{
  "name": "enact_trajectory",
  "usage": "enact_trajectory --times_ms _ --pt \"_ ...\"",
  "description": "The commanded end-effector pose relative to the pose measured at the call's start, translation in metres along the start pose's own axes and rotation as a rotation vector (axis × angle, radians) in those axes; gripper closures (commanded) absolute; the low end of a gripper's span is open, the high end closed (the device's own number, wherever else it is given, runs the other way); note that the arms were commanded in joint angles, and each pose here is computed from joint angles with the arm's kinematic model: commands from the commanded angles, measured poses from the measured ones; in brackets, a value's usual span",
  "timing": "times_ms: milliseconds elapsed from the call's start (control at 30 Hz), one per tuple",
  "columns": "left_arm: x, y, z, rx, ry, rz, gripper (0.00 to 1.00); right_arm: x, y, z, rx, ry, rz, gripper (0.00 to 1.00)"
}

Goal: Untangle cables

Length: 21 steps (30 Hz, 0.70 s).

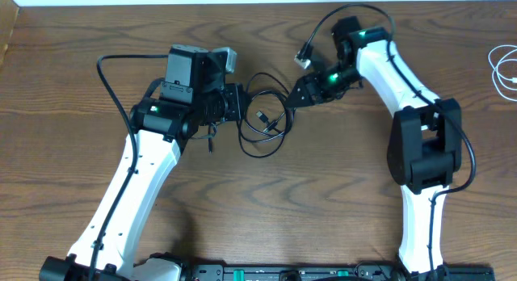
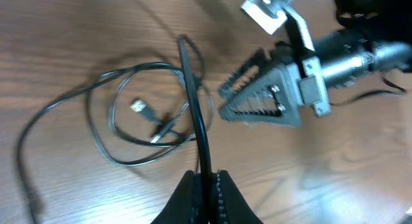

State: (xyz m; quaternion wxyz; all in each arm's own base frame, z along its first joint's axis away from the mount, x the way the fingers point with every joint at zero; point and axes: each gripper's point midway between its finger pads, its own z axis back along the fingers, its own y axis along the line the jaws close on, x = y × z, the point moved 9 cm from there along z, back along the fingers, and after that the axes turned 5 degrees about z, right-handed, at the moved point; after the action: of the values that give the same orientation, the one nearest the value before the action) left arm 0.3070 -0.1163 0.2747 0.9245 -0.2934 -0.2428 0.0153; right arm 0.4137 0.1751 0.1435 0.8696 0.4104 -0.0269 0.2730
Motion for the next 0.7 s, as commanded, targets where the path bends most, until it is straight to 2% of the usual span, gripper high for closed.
enact_trajectory --times_ms 0,167,233,267,367,400,500,667 --pt "0.002 0.017 -0.003 0.175 -0.013 0.030 0.92 -0.004 0.003 -0.016 0.031 0.008 -0.007 0.49" --pt "0.003 0.018 -0.006 0.177 -0.010 0.031 0.93 -0.007 -0.007 -0.034 -0.072 0.021 -0.115 0.59" --pt "0.006 0.016 -0.004 0.167 -0.031 0.023 0.93 -0.007 -0.009 -0.040 -0.099 0.019 -0.139 0.65" --pt "0.007 0.015 -0.003 0.164 -0.038 0.019 0.93 -0.007 -0.010 -0.041 -0.106 0.018 -0.146 0.70" --pt "0.011 0.008 0.007 0.139 -0.093 -0.003 0.92 -0.008 -0.018 -0.041 -0.187 0.014 -0.201 0.93" --pt "0.013 0.005 0.012 0.129 -0.116 -0.018 0.93 -0.008 -0.021 -0.040 -0.228 0.012 -0.226 0.98" --pt "0.015 -0.003 0.034 0.131 -0.203 -0.045 0.93 -0.009 -0.030 -0.038 -0.339 0.007 -0.298 0.99" --pt "0.011 -0.015 0.101 0.221 -0.454 -0.077 0.93 -0.016 -0.048 -0.026 -0.542 -0.008 -0.453 0.99"
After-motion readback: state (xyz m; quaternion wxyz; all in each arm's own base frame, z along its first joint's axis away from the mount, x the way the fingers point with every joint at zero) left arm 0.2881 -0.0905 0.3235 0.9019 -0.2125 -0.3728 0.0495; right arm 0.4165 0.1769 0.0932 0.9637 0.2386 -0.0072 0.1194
